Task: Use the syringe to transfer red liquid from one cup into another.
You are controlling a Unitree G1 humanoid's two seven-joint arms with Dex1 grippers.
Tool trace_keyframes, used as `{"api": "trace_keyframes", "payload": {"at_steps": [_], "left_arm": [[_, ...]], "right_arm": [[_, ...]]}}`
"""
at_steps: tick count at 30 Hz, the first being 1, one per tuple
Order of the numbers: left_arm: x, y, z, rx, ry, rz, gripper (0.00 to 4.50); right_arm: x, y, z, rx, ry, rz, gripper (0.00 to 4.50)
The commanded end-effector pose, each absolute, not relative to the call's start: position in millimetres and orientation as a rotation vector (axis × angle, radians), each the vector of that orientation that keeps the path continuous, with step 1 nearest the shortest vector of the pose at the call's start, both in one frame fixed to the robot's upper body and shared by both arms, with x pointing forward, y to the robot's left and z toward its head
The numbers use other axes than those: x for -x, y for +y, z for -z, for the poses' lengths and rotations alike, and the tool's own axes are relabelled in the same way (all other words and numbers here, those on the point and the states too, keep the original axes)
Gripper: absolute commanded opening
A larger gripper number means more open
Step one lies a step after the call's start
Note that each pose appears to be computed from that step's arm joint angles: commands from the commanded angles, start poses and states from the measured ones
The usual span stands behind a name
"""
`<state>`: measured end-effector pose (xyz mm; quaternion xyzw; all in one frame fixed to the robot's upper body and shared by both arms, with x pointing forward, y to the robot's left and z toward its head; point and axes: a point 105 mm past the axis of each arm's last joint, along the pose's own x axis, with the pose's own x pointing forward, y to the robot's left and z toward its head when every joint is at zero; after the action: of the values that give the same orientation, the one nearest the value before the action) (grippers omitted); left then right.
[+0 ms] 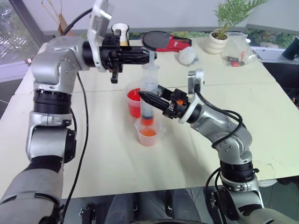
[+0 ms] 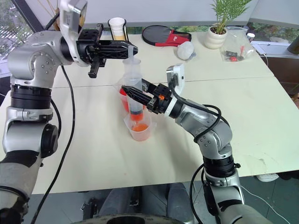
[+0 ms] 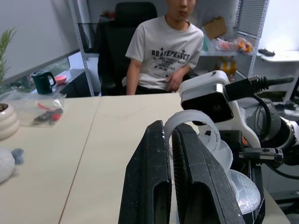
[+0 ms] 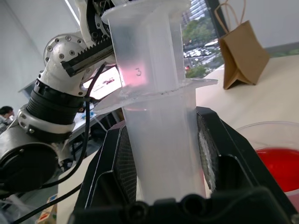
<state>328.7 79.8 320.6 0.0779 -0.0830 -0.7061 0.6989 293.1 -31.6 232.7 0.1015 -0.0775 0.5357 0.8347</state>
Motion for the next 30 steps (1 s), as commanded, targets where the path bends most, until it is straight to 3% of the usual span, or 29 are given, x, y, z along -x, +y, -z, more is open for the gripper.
{"api": "trace_keyframes", "payload": {"at_steps": [1,15,30], "left_arm": [[-315,70,-319,-0.168,-0.191,1.649,0.05],[-321,60,-280,-0.107,-0.091,1.659,0.05],[-330,59,-261,-0.098,-0.037,1.644,0.05]], "right_arm": [[-295,-38,-255,-0.162,-0.270,-1.109,1.45],[-302,-50,-274,-0.113,-0.335,-1.071,1.45],[-299,-52,-284,-0.113,-0.367,-1.065,1.45]]}}
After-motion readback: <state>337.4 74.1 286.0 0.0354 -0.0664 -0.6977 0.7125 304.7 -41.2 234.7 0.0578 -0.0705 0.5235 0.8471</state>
